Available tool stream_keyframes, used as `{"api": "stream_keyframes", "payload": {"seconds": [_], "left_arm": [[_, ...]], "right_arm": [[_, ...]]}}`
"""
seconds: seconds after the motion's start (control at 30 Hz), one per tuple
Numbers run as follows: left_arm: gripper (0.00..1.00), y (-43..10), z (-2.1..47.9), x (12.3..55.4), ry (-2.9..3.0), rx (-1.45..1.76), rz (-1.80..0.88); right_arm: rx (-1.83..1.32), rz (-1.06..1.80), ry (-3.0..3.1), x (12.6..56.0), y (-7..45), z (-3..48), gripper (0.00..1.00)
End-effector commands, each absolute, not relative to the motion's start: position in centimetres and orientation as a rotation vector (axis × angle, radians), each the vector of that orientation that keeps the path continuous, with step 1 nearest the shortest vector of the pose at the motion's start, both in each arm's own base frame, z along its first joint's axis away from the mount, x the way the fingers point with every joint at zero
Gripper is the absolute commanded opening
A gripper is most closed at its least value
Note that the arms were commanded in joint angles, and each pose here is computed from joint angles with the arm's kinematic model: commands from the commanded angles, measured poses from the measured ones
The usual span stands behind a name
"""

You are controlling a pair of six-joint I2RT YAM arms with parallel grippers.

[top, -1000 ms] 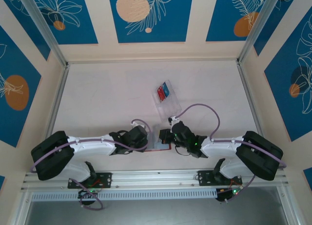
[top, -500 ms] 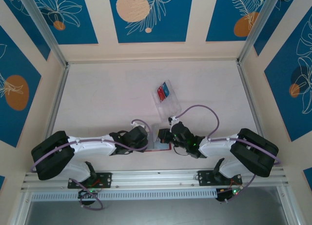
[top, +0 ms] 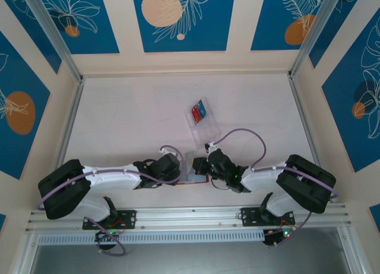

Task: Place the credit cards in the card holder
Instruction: Insert the credit card into the card slot.

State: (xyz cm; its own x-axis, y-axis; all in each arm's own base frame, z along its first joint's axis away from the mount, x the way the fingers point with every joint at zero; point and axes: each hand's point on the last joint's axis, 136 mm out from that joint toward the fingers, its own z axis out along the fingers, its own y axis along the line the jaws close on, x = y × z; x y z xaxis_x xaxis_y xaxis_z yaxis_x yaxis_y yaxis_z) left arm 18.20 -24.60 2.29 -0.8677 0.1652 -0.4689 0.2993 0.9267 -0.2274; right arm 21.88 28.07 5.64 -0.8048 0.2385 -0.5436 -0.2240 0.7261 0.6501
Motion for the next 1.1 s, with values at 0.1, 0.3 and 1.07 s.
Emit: {"api": "stream_keyframes", "payload": {"seconds": [0.1,0.3,1.07], "left_arm": [[0.34,-23.4,0.8,16.9,2.687,0.365,-0.337],[0.34,-23.5,0.9,17.0,2.686,0.365,-0.340],[0.34,-23.4,0.9,17.0,2.684,0.364,-0.335]], "right_arm": [[0.041,0.975,2.299,22.0,27.8,5.2,0.00],[0.056,1.009,2.303,21.7,27.9,5.3,0.00],[0.181,1.078,2.347,20.5,27.1,3.8,0.00]]}}
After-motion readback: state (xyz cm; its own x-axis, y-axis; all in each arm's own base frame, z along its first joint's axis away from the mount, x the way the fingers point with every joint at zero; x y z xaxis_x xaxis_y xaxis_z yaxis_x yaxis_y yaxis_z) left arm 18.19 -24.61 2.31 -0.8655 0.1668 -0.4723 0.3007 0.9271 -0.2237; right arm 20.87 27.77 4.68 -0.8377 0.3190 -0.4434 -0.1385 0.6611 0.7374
